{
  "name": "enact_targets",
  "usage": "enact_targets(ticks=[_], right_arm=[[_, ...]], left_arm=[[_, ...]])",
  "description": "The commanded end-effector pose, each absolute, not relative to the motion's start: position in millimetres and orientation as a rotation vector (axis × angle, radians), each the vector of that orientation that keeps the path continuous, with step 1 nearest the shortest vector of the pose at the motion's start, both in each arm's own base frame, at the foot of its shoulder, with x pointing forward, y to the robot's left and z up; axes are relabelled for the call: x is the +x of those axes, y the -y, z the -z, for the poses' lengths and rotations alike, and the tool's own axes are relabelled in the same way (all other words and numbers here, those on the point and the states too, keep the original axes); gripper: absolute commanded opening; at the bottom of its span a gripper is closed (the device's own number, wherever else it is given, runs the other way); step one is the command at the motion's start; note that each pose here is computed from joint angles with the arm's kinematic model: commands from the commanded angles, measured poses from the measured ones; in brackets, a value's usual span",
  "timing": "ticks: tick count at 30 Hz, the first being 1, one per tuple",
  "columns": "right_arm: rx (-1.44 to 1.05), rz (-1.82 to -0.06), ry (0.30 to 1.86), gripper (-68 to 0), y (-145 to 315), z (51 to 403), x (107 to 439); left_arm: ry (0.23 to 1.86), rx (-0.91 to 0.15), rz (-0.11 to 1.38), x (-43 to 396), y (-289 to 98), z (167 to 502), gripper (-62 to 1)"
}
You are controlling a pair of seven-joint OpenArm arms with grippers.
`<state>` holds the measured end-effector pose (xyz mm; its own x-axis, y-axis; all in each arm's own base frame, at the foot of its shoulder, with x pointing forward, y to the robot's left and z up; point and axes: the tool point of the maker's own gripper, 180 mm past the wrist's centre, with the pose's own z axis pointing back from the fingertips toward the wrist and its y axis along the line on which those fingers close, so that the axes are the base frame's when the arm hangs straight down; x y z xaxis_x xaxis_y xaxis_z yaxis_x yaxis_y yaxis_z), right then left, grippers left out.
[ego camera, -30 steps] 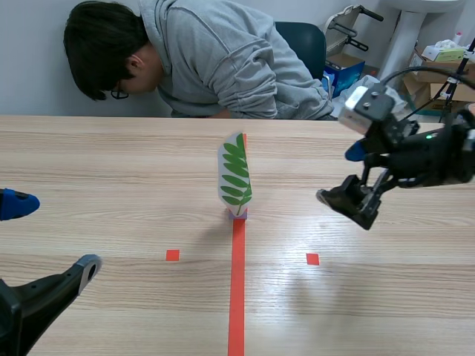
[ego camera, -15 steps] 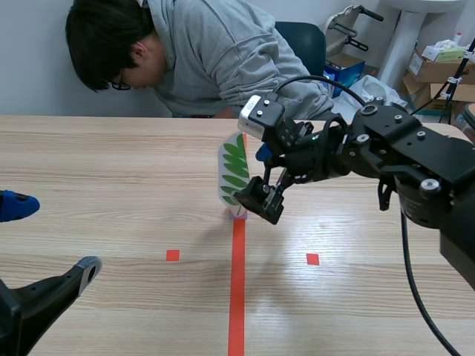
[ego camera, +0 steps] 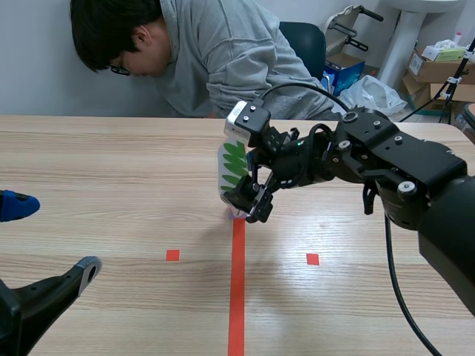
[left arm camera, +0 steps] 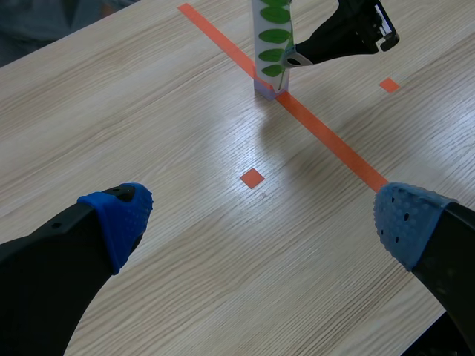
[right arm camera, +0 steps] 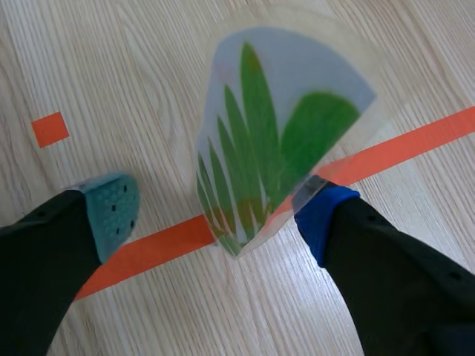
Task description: Do the leaf sorting experiment
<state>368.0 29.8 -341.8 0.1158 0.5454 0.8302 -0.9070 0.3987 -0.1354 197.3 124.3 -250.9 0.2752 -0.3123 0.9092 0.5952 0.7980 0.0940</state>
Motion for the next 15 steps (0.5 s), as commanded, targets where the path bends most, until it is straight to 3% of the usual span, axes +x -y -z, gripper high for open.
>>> enact_targets(ticks=[1,15], right_arm=[[0.467,-1.134,1.007,-29.4,-31.3,323.3,376.6],[0.479,-1.131,1.024,-58.9,-33.2,320.3,376.8]], left_arm=[[1.177,-0.297,0.619,199.9,-120.4,241.1,1.4],[1.178,-0.298,0.619,200.0,-120.3,240.9,1.4]])
